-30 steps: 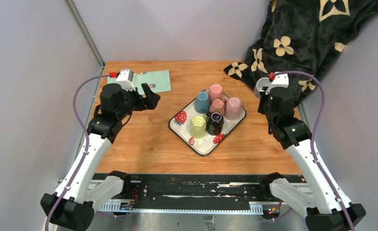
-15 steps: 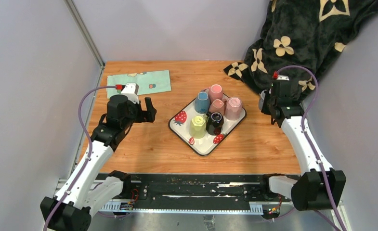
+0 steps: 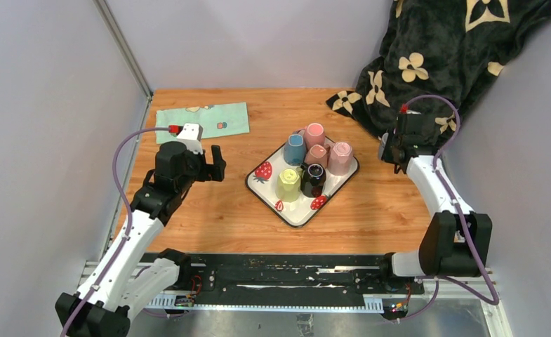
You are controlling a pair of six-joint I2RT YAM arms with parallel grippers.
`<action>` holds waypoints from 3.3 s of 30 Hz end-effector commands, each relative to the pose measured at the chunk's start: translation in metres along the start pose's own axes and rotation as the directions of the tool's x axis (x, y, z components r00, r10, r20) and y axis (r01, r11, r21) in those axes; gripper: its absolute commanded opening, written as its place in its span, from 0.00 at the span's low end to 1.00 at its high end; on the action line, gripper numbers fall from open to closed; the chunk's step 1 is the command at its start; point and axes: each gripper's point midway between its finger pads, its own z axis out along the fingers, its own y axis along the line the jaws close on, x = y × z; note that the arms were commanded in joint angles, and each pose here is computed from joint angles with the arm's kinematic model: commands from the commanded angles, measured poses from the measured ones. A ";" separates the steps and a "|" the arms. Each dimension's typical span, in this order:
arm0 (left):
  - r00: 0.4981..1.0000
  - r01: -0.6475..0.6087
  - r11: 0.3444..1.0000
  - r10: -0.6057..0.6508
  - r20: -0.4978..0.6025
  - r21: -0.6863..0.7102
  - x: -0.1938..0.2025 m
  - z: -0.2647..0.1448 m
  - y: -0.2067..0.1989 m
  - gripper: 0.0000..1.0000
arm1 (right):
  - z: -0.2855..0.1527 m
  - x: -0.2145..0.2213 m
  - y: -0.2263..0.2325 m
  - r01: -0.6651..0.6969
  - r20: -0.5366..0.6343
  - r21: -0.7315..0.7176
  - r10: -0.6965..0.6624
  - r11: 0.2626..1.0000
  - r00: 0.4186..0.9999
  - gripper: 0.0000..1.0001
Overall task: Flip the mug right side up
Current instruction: Place the cup at the corner of the board, then turn over the cup on the tray.
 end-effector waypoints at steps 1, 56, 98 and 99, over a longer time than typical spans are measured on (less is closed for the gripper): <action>0.999 -0.018 1.000 0.018 0.032 0.005 -0.007 -0.004 -0.002 1.00 | 0.008 -0.024 -0.004 -0.027 0.078 0.024 0.025 0.999 0.997 0.00; 1.000 -0.011 0.999 0.011 -0.003 0.041 0.002 0.005 -0.007 1.00 | 0.065 0.019 -0.012 0.015 -0.115 0.077 -0.006 0.997 0.993 0.39; 1.000 0.003 0.975 -0.006 0.013 0.221 -0.011 0.032 -0.072 1.00 | -0.112 0.029 0.071 0.022 0.050 -0.457 0.001 0.889 0.999 0.46; 1.000 0.002 0.974 -0.005 0.012 0.227 -0.012 0.033 -0.074 1.00 | -0.112 0.032 0.072 0.018 0.039 -0.463 0.000 0.886 0.999 0.46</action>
